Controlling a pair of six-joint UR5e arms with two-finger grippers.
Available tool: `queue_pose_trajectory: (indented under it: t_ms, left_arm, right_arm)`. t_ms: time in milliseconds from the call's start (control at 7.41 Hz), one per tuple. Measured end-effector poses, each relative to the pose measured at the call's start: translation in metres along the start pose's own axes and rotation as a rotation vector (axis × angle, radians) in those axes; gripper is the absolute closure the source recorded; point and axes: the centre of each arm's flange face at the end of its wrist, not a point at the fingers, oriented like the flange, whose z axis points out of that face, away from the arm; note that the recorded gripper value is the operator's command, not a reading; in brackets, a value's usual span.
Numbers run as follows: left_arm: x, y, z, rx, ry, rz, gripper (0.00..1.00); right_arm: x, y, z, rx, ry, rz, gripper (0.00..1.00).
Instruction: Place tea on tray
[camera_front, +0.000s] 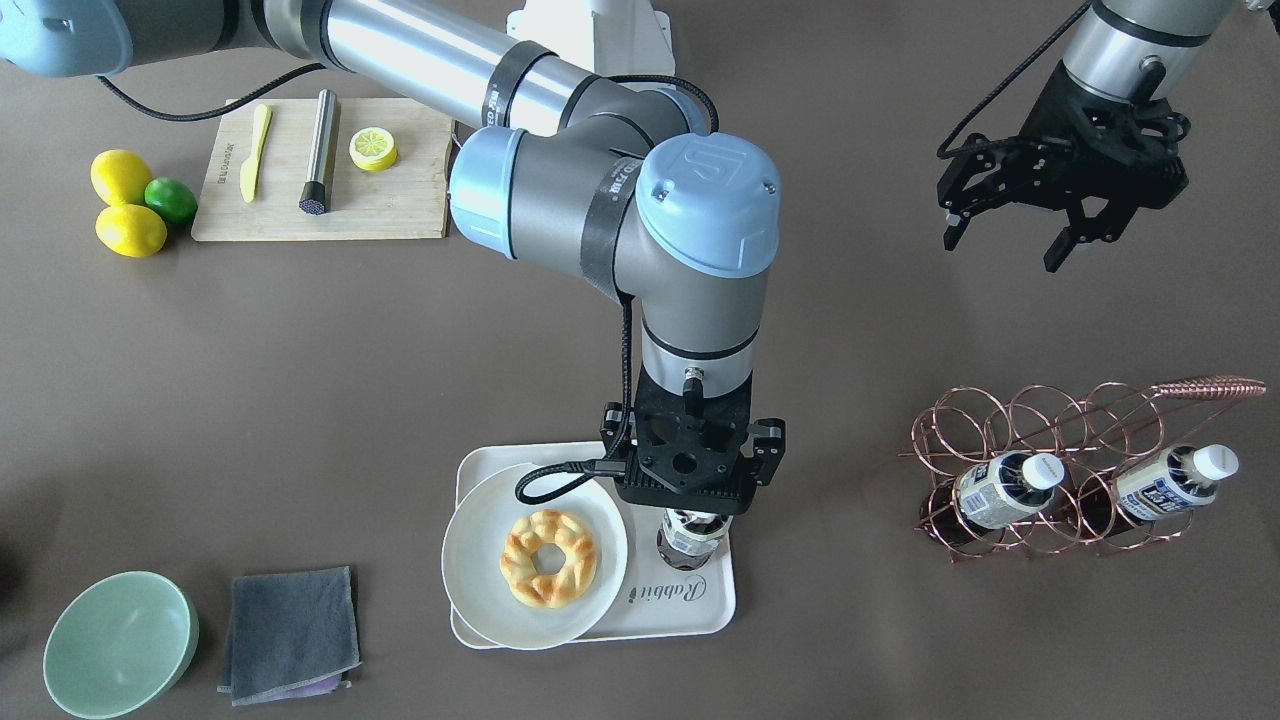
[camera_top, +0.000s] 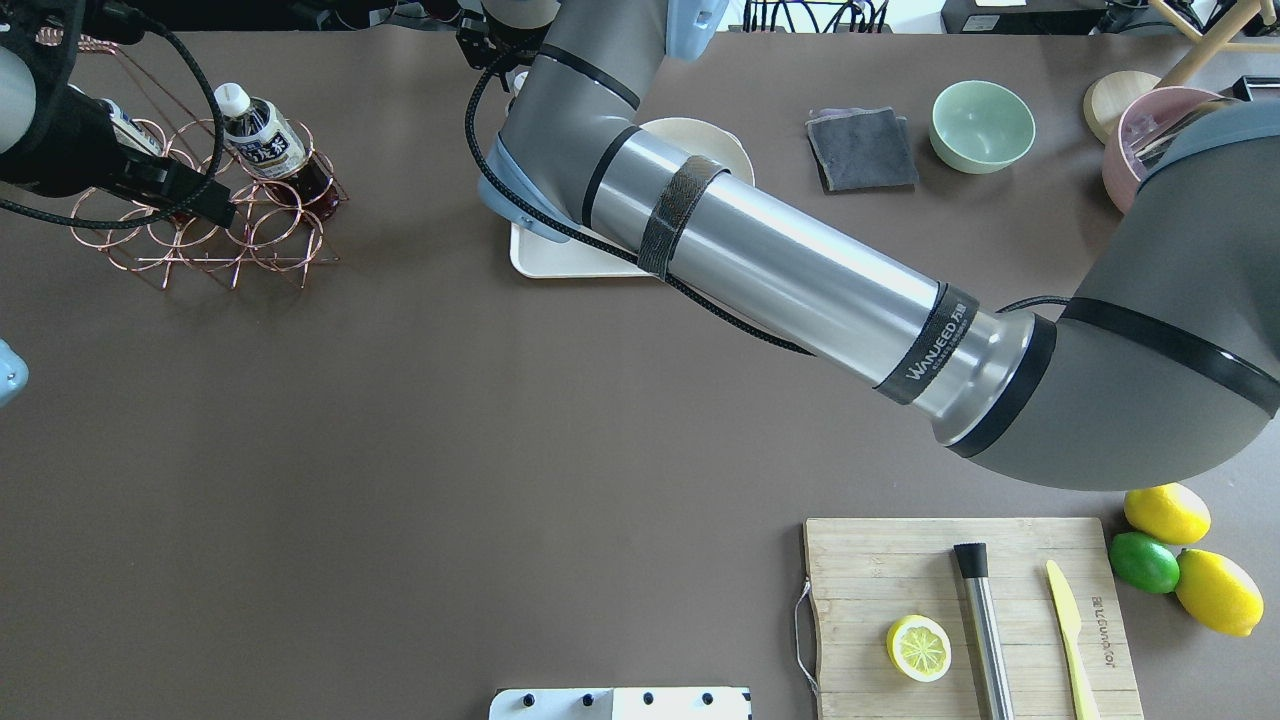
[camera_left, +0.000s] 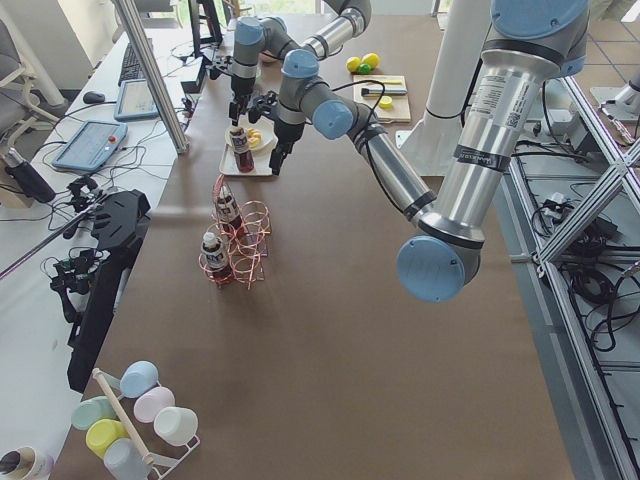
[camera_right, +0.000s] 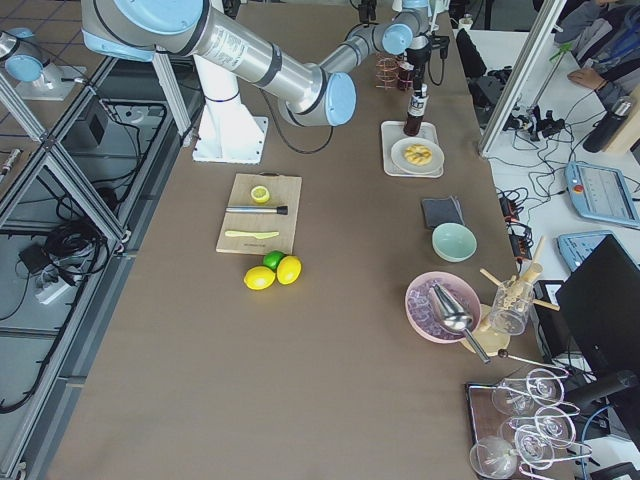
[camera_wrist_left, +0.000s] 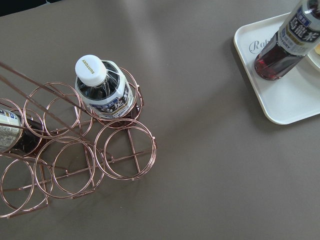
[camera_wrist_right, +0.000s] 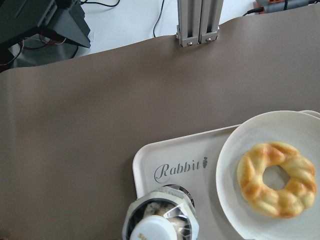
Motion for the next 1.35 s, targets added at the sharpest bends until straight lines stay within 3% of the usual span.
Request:
queue_pose_trajectory:
  t_ms: [405,675,1079,1349]
  left_arm:
    - [-0.019,0.004,-0.009,-0.011,0.010,-0.019,0.03]
    - [-0.095,0.004,-0.038,-0.043,0.015,-0.048,0.03]
    - [-0.239,0.014,-0.080,-0.133,-0.073,0.003,0.03]
    - [-0.302,0.034,-0.077,-0.180,-0.065,0.014,0.03]
  right_arm:
    - [0.030,-0.032,-0.039,-0.079,-0.071,-0.021,0.00]
    - [0.127,-0.056,-0.063,-0.126,-0.088,-0.116,0.00]
    - [0.404,-0.072,-0.082,-0.154,-0.057,-0.344,0.00]
    - [0.619,-0.088,-0.112,-0.169,-0.052,-0.489,0.00]
